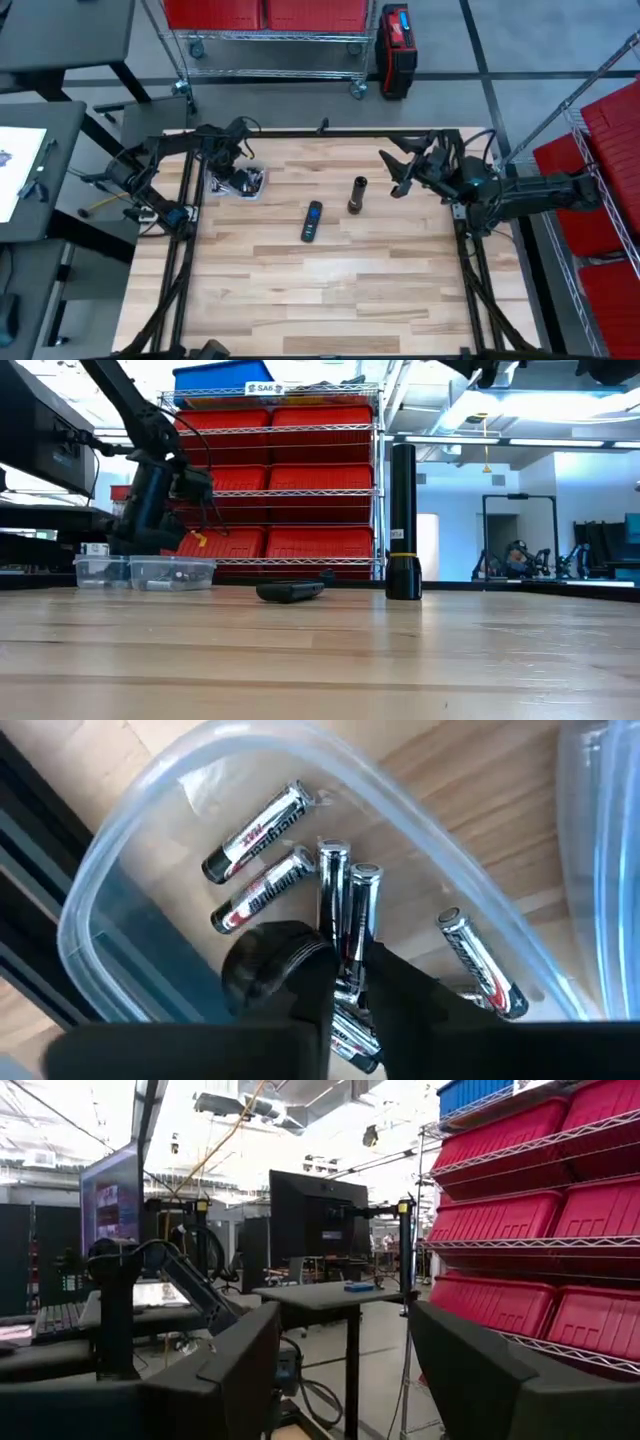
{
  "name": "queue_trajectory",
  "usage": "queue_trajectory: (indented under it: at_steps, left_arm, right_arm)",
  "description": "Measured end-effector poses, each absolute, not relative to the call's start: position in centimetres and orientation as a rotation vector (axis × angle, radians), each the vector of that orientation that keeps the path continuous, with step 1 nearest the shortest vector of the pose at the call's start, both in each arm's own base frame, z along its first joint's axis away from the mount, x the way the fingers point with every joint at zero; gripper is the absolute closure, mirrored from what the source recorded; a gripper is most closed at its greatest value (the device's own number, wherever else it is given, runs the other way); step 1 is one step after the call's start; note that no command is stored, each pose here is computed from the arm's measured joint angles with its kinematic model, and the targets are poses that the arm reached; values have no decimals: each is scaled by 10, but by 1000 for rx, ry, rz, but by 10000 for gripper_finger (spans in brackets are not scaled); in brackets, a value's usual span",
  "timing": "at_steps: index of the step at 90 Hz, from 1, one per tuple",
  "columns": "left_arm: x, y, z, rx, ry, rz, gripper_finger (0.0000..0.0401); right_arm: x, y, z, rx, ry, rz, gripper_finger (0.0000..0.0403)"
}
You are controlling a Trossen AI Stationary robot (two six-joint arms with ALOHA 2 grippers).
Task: Insert battery
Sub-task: Move the flashlight lid to the center
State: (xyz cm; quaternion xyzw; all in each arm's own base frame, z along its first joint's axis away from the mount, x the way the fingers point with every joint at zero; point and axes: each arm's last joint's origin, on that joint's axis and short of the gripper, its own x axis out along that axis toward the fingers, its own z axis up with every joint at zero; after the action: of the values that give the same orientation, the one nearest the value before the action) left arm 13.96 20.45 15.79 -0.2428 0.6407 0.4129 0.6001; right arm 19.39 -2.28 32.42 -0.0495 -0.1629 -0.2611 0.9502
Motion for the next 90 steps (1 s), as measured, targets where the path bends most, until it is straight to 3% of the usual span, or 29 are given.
queue_trajectory:
  at_steps: [39, 63, 74, 90]
  left_arm:
    - [144, 205, 206, -525, 1383, 977, 401]
    - [146, 204, 207, -537, 1355, 911, 398]
    - [148, 206, 207, -539, 1324, 906, 372]
    - [144, 210, 207, -537, 1324, 915, 303]
  right_arm:
    - [194, -23, 323, -103, -322, -532, 189]
    - [195, -23, 320, -110, -287, -528, 189]
    - [195, -22, 320, -109, -289, -523, 189]
    - [196, -21, 320, -108, -289, -518, 189]
